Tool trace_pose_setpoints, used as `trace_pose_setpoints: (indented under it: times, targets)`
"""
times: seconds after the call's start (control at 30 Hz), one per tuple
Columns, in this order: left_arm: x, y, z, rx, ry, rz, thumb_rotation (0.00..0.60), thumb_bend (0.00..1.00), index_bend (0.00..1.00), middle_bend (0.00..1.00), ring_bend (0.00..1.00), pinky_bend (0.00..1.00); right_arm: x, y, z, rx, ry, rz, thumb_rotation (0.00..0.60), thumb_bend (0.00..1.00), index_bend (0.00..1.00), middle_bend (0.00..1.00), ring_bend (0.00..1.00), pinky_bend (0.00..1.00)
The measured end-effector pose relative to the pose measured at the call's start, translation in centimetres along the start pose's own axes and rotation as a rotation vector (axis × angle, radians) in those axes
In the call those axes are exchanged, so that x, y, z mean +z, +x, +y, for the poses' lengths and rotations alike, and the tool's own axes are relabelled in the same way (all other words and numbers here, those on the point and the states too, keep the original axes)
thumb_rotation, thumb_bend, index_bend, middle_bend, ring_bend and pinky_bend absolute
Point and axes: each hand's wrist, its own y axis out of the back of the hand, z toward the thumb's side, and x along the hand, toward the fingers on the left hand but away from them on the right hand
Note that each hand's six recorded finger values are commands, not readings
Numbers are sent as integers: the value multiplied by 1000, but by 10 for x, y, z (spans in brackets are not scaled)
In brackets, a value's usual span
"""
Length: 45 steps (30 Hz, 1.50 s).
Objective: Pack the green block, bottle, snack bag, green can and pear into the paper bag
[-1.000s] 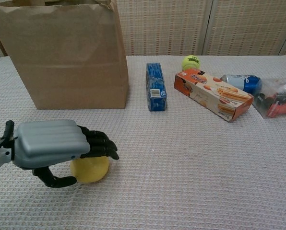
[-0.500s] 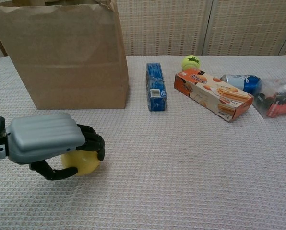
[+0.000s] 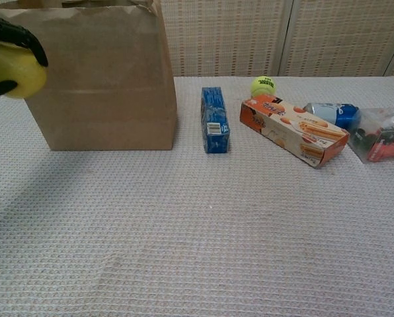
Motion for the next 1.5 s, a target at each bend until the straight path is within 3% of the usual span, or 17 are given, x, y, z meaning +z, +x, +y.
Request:
trace_pose_setpoints:
  times: [0.13, 0.27, 0.37, 0.43, 0.73, 0.93, 1.0, 1.1, 1.17, 1.27, 1.5]
  targets:
    - [-37, 2, 20, 100, -230, 187, 600, 652, 665, 649, 618, 775, 0, 0, -1, 1, 4, 0, 600, 58, 0, 0, 0, 0]
    - [-66, 8, 47, 249, -514, 364, 600, 652, 665, 647, 618, 769, 0, -1, -2, 4, 7, -1, 600, 58, 0, 0, 0, 0]
    - [-69, 17, 65, 338, -674, 421, 600, 653, 665, 647, 617, 767, 0, 0, -3, 8, 8, -2, 600, 58, 0, 0, 0, 0]
    - [-61, 26, 72, 356, -726, 413, 600, 654, 665, 647, 618, 767, 0, -1, -3, 8, 8, -3, 600, 58, 0, 0, 0, 0]
    - [3, 82, 76, 308, -695, 297, 600, 656, 665, 648, 617, 763, -1, 0, -1, 6, 0, -4, 600, 58, 0, 0, 0, 0]
    - [20, 115, 66, 282, -630, 280, 600, 645, 637, 631, 597, 748, -5, -1, 2, 3, -12, -20, 600, 58, 0, 0, 0, 0]
    - [27, 126, 60, 258, -605, 270, 600, 590, 551, 547, 512, 686, -5, -1, 3, 4, -15, -23, 600, 58, 0, 0, 0, 0]
    - [35, 134, 48, 198, -580, 261, 600, 420, 227, 205, 186, 410, -5, -2, 4, 2, -14, -26, 600, 58, 0, 0, 0, 0]
    - [41, 137, 40, 146, -572, 262, 600, 377, 85, 53, 44, 273, -6, -2, 4, 1, -16, -28, 600, 58, 0, 0, 0, 0]
    - [51, 137, 33, 86, -563, 248, 600, 371, 17, 0, 1, 196, -6, -2, 4, 0, -14, -31, 600, 59, 0, 0, 0, 0]
    - [59, 127, 41, 80, -604, 212, 600, 371, 0, 0, 0, 175, -6, -2, 3, 1, -3, -31, 600, 58, 0, 0, 0, 0]
